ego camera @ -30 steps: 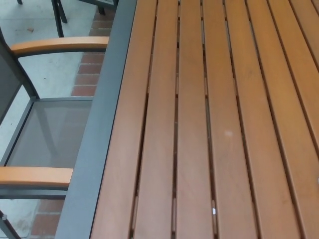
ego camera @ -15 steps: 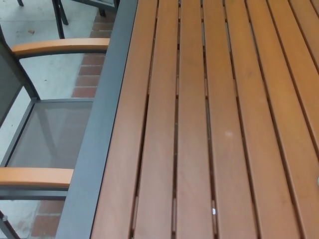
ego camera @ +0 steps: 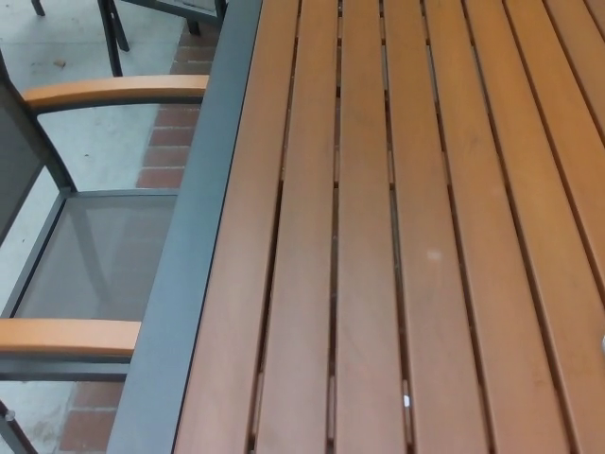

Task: The robot uses its right hand to pick up the grey duster kept on the edge of the round table outside, turn around and walk towards the square table and place the duster in a container kept on the middle of the desk

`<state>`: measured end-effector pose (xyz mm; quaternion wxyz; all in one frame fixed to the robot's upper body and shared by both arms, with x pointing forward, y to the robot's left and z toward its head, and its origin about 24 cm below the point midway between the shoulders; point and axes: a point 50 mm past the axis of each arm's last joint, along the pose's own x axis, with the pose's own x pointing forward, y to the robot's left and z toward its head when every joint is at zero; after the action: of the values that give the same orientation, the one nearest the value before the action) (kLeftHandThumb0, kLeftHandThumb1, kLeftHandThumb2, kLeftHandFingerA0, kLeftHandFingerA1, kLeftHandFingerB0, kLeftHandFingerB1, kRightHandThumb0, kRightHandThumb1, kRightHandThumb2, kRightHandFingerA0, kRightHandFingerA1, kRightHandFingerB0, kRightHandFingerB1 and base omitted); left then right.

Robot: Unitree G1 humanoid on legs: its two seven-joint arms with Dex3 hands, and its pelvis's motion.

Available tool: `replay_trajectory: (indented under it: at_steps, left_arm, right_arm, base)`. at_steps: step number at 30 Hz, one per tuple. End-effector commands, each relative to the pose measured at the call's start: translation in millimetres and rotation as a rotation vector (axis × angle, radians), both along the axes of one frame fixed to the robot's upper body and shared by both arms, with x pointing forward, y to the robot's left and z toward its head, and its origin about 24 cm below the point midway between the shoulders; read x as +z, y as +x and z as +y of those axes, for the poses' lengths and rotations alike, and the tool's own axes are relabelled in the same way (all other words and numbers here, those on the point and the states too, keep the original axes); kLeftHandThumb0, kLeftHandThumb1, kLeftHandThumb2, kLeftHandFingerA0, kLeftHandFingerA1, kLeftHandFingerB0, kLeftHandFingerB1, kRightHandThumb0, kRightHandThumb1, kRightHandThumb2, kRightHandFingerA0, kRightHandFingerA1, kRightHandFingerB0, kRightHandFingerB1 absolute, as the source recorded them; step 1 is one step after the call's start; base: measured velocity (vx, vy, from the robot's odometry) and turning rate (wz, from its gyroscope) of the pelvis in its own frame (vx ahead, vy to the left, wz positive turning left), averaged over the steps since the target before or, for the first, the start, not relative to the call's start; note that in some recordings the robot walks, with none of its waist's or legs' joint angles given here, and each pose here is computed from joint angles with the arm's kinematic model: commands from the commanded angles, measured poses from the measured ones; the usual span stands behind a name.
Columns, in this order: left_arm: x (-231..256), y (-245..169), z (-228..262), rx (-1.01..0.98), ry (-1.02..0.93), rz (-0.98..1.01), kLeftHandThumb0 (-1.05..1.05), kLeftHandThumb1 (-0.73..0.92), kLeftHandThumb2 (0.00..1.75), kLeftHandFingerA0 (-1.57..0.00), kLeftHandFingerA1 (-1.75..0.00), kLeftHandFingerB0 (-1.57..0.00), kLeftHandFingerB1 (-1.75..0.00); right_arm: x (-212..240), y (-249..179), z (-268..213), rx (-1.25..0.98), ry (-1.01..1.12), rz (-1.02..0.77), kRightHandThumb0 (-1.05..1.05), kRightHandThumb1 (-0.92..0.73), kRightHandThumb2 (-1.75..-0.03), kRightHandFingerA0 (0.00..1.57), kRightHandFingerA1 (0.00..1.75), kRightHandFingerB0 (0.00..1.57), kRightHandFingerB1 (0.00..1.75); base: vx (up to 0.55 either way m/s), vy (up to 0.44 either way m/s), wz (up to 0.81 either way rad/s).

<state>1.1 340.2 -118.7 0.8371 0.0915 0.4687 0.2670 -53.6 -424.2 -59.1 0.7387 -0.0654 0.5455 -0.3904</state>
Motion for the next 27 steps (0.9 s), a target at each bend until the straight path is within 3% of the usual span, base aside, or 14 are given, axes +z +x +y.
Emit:
replay_trajectory:
  at_steps: [1,12,13,21,22,25,26,27]
  left_arm:
    - [2.5,0.4,4.5,-0.009,0.021,0.007,-0.08,0.53,0.96,-0.9,-0.98,-0.88,-0.71]
    - [1.9,1.9,3.4,-0.025,0.021,0.013,-0.1,0.57,0.97,-0.86,-1.02,-0.84,-0.73]
    - [1.1,2.8,3.1,-0.042,0.029,0.035,-0.19,0.54,1.12,-0.88,-1.0,-0.78,-0.85]
    - [0.5,0.9,1.9,-0.07,0.019,0.049,-0.23,0.56,1.13,-0.86,-1.01,-0.77,-0.85]
    - [0.4,0.5,2.1,-0.079,0.021,0.061,-0.35,0.58,1.06,-0.83,-1.16,-0.78,-0.88]
    - [0.2,-0.3,2.5,-0.092,0.024,0.079,-0.35,0.58,1.06,-0.83,-1.16,-0.78,-0.88]
    - [0.0,-0.3,2.3,-0.091,0.022,0.079,-0.31,0.56,1.14,-0.87,-1.03,-0.77,-0.88]
    - [-0.1,-0.3,2.2,-0.09,0.021,0.08,-0.31,0.56,1.14,-0.87,-1.03,-0.77,-0.88]
  right_arm:
    - [5.2,6.0,-5.6,0.007,-0.009,-0.018,-0.84,-0.92,-0.93,0.0,0.0,0.0,0.0]
    - [4.7,7.5,-5.3,0.008,-0.006,-0.021,-0.84,-0.92,-0.93,0.0,0.0,0.0,0.0]
    - [3.5,9.0,-4.2,0.009,-0.003,-0.025,-0.84,-0.92,-0.93,0.0,0.0,0.0,0.0]
    - [3.5,9.5,-4.3,0.009,-0.003,-0.026,-0.84,-0.92,-0.93,0.0,0.0,0.0,0.0]
    - [3.6,9.8,-4.3,0.01,-0.003,-0.026,-0.84,-0.92,-0.93,0.0,0.0,0.0,0.0]
    - [3.6,10.2,-4.3,0.011,-0.003,-0.027,-0.84,-0.92,-0.93,0.0,0.0,0.0,0.0]
    - [3.6,10.1,-4.3,0.011,-0.004,-0.026,-0.84,-0.92,-0.93,0.0,0.0,0.0,0.0]
    - [3.7,9.9,-4.3,0.011,-0.004,-0.026,-0.84,-0.92,-0.93,0.0,0.0,0.0,0.0]
  base:
    - [0.0,0.0,0.0]
    - [0.0,0.0,0.0]
    - [0.0,0.0,0.0]
    - [0.0,0.0,0.0]
    - [0.0,0.0,0.0]
    - [0.0,0.0,0.0]
    - [0.0,0.0,0.0]
    - [0.0,0.0,0.0]
